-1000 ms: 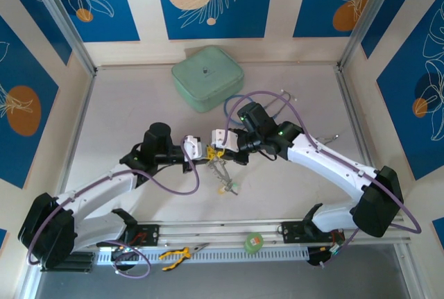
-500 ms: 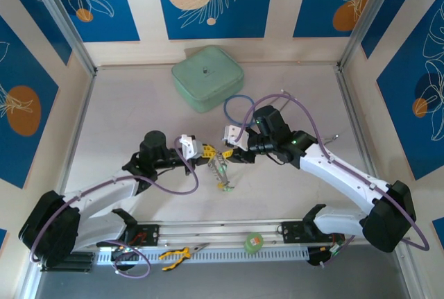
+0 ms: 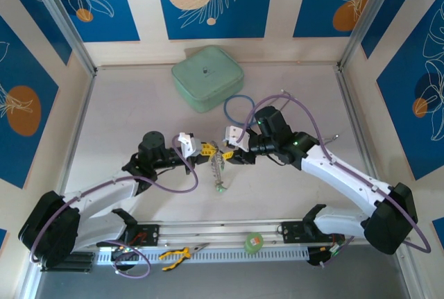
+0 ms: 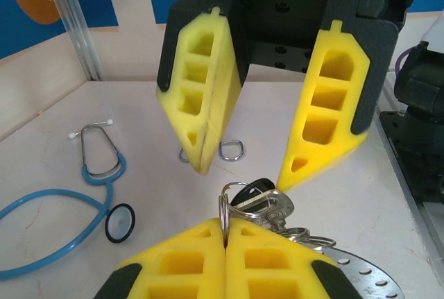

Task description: Put the keys on the keyring

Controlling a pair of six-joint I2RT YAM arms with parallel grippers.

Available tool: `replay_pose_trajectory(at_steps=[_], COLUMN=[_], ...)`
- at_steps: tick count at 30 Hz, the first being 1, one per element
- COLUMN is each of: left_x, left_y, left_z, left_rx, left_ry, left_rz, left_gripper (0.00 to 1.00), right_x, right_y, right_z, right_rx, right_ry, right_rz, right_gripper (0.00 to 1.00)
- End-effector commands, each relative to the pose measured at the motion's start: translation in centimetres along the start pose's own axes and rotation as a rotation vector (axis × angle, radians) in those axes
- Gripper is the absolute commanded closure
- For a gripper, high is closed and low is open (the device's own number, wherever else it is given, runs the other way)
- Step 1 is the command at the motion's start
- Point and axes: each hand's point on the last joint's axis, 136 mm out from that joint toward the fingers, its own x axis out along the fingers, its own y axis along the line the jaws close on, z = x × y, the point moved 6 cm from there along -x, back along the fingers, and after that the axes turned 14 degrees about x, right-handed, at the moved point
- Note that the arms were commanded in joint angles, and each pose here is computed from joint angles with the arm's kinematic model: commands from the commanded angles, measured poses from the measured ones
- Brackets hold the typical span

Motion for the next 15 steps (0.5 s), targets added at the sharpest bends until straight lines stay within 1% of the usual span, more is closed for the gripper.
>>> replay_pose_trajectory(at_steps=[1, 4, 8, 11, 15], left_x=[-0.4, -0.3, -0.2, -0.2, -0.2], left_y=[0.2, 0.2, 0.3, 0.4, 0.4], left_z=[1.7, 1.6, 1.6, 1.7, 1.7], left_rx=[0.041, 0.038, 0.039, 0.040, 0.041], left_ry=[-0.067, -0.066, -0.067, -0.070, -0.069], left_rz=[0.029, 0.028, 0.029, 0.033, 0.034], left_gripper=[1.00, 1.00, 1.00, 1.00, 1.00], right_x=[-1.4, -1.8, -1.4, -0.8, 0.2], right_y=[0.1, 0.5, 1.3, 1.2, 0.9], right_z=[0.3, 0.1, 0.5, 0.7, 0.4], right_rx=[-0.029, -0.039, 0.014, 0.036, 0.062], right_ry=[-0.048, -0.054, -0.067, -0.076, -0.049], right_rz=[-0.072, -0.059, 0.041, 0.047, 0.054], right_gripper=[0.61, 0.62, 0.59, 0.54, 0.54])
